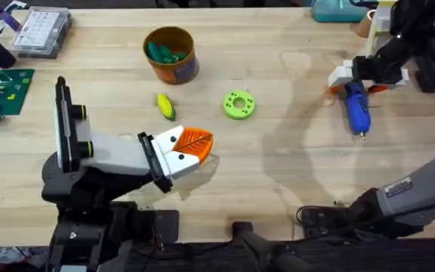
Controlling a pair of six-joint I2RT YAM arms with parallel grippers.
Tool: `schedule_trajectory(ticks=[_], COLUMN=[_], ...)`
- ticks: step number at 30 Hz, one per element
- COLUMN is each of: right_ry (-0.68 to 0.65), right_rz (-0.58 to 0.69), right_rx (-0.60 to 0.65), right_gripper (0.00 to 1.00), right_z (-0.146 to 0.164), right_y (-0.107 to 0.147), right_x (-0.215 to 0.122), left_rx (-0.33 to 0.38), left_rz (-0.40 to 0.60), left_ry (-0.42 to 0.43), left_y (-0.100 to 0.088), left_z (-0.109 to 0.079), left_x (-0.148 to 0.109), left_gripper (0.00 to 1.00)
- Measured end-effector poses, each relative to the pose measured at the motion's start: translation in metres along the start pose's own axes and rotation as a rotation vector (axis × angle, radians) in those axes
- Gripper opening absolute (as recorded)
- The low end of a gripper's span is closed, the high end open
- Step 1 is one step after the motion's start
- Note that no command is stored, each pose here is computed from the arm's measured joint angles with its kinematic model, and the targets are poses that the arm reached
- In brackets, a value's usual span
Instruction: Pick up the gripper from the table and insert it into the empty holder that is missing its gripper. Then pick up a screw, insert it into the mounting hole, and use the screwdriver to tighten it. Finally, clean up the table by picking up the vegetable and placing it into the bucket.
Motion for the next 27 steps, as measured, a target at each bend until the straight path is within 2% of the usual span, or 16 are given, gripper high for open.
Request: schedule_trajectory(ticks=[10,13,16,18,19,22,24,27], right_ry=[-0.004,-0.008,-0.017,-0.016,-0.016,-0.004,-0.003,-0.003], right_rz=[-0.034,-0.032,-0.032,-0.032,-0.032,-0.037,-0.038,-0.038], right_rx=[0.026,0.026,0.027,0.027,0.027,0.028,0.03,0.03], right_gripper=[0.996,0.938,0.784,0.635,0.538,0.099,0.022,0.026], right_z=[0.0024,0.0029,0.0045,0.0048,0.0047,0.0027,0.0022,0.0022], right_y=[0.0065,0.0068,0.0068,0.0067,0.0067,0.0059,0.0056,0.0056], right_x=[0.0004,0.0004,0.0002,0.0001,0.0002,0.002,0.0028,0.0027], left_rx=[-0.001,-0.001,0.0,0.0,0.0,0.0,-0.001,-0.001], left_rz=[0.0,0.0,0.0,0.0,0.0,0.0,0.0,0.0], left_ry=[0.0,0.0,0.0,0.0,0.0,0.0,0.0,0.0], left_y=[0.0001,0.0002,0.0,0.0,0.0,0.0,0.0001,0.0001], left_z=[0.0001,0.0001,0.0001,0.0001,0.0,0.0001,0.0001,0.0001], left_x=[0.0,0.0,0.0,0.0,0.0,0.0,0.0,0.0], left_gripper=[0.005,0.005,0.005,0.005,0.005,0.005,0.005,0.005])
Point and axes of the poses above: each hand's point on the last joint's axis, 136 mm out from that joint toward the fingers, its own x axis out along the fingers, its own z axis along the line the jaws close on, y = z × x, the point moved 7 cm from there along -x, back along the fingers, and after that the axes turned 4 degrees about -x, right-handed, at the moved point
